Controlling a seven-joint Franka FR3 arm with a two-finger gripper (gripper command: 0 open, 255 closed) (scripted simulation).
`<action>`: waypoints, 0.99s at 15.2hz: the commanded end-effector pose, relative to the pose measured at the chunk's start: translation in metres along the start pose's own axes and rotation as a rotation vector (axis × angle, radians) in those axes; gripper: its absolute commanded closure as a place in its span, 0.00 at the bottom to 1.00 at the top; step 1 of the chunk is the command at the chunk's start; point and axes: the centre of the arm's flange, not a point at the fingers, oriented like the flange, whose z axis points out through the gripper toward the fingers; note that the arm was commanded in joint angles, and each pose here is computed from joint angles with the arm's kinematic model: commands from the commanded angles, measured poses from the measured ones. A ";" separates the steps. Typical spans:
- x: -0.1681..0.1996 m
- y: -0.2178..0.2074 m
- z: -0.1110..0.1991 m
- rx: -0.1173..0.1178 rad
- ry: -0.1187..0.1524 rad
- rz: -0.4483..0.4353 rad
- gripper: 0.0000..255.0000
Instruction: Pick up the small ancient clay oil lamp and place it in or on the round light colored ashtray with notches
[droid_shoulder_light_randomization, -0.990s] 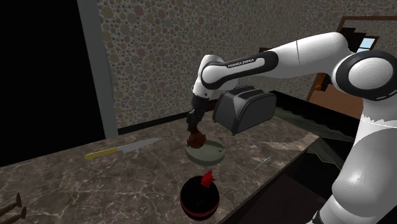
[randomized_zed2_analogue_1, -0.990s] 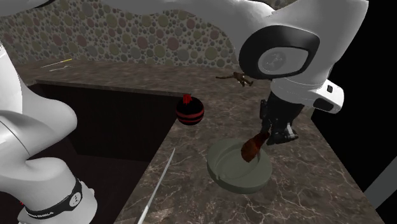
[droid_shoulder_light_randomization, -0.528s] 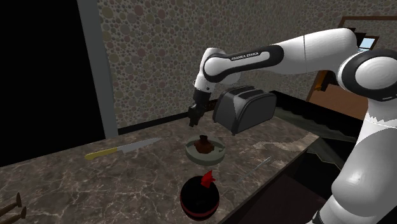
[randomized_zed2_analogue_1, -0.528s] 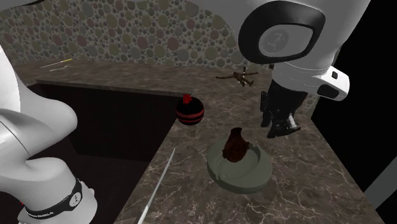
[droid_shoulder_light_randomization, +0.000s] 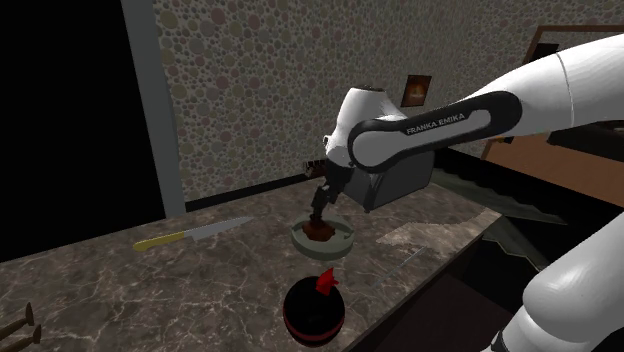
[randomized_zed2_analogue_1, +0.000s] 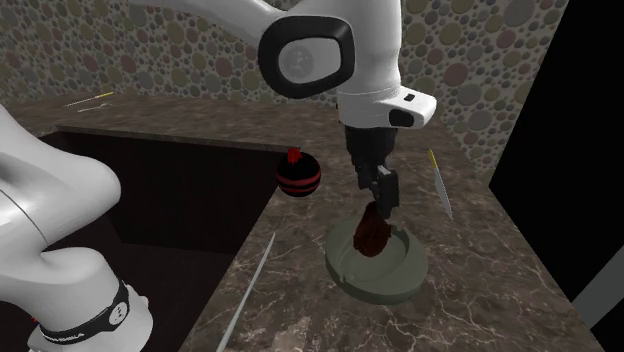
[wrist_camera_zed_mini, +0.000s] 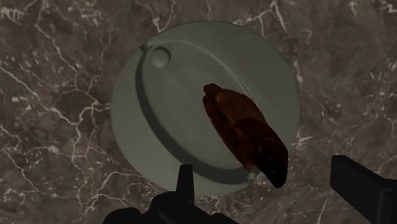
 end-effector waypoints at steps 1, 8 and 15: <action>-0.016 -0.006 0.007 -0.032 0.017 0.000 0.00; -0.015 -0.005 0.041 -0.032 0.017 0.000 0.00; -0.015 -0.005 0.041 -0.032 0.017 0.000 0.00</action>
